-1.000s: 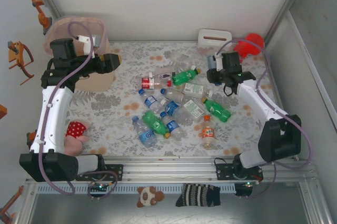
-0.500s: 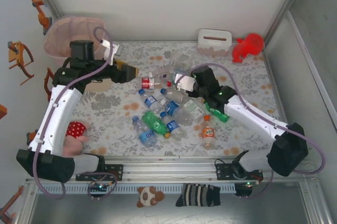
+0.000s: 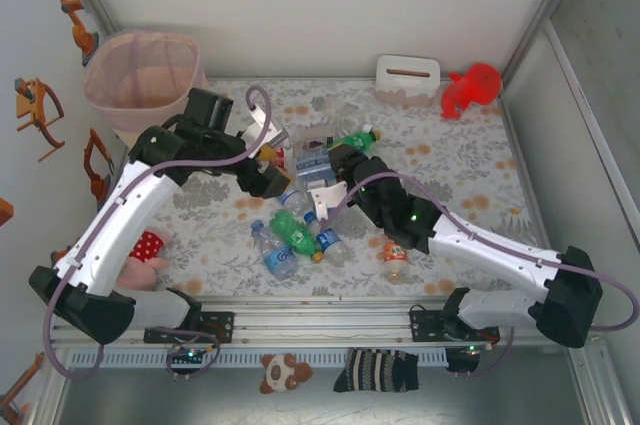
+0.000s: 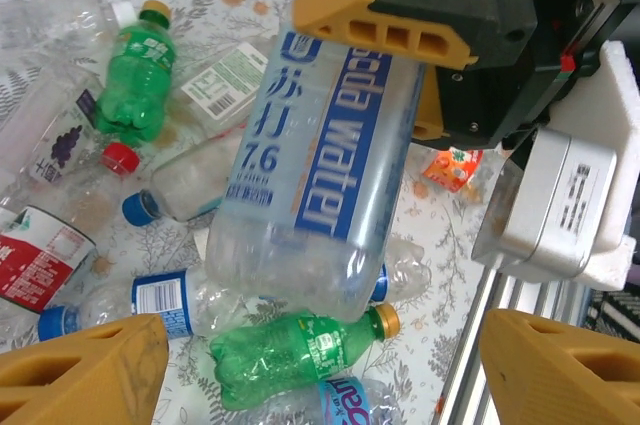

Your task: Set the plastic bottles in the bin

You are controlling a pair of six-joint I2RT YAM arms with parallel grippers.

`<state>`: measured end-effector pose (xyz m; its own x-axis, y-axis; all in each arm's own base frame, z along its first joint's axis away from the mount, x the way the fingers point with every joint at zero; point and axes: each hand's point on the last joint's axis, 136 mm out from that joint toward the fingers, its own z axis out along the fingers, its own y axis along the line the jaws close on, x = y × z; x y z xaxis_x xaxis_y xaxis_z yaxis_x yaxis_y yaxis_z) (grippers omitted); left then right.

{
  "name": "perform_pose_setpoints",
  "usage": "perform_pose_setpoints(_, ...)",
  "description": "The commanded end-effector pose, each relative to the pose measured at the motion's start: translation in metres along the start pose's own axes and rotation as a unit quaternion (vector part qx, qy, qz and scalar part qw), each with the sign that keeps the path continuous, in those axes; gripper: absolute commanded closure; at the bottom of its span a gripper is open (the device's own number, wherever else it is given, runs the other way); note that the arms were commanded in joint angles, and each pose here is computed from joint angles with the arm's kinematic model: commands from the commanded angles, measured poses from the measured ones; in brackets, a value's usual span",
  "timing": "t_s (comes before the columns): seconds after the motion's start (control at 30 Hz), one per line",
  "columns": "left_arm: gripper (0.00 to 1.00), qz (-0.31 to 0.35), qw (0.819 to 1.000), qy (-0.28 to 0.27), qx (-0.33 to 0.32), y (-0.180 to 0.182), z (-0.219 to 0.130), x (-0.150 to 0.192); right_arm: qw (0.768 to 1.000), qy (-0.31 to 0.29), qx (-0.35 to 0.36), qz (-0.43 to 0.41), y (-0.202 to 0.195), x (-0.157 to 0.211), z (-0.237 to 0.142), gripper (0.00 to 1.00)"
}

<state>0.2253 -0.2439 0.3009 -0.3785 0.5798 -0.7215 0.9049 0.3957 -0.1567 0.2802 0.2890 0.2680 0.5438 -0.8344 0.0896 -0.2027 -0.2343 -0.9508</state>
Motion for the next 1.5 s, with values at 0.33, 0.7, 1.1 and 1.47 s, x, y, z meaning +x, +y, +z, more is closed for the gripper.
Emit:
perform_pose_setpoints(0.33, 0.17, 0.1, 0.994, 0.039, 0.01, -0.026, 0.014, 0.001, 0.991, -0.021, 0.067, -0.114, -0.027, -0.031, -0.023, 0.65)
perform_pose_setpoints(0.7, 0.27, 0.115, 0.989, 0.073, 0.051, -0.037, 0.037, 0.008, 0.988, -0.037, 0.077, -0.13, -0.033, -0.046, -0.031, 0.65)
perform_pose_setpoints(1.1, 0.43, 0.114, 0.983, 0.092, 0.109, -0.054, 0.042, 0.019, 0.986, -0.053, 0.082, -0.136, -0.033, -0.057, -0.034, 0.64)
perform_pose_setpoints(1.47, 0.52, 0.117, 0.982, 0.103, 0.104, -0.052, 0.041, 0.022, 0.987, -0.051, 0.077, -0.128, -0.03, -0.056, -0.034, 0.44)
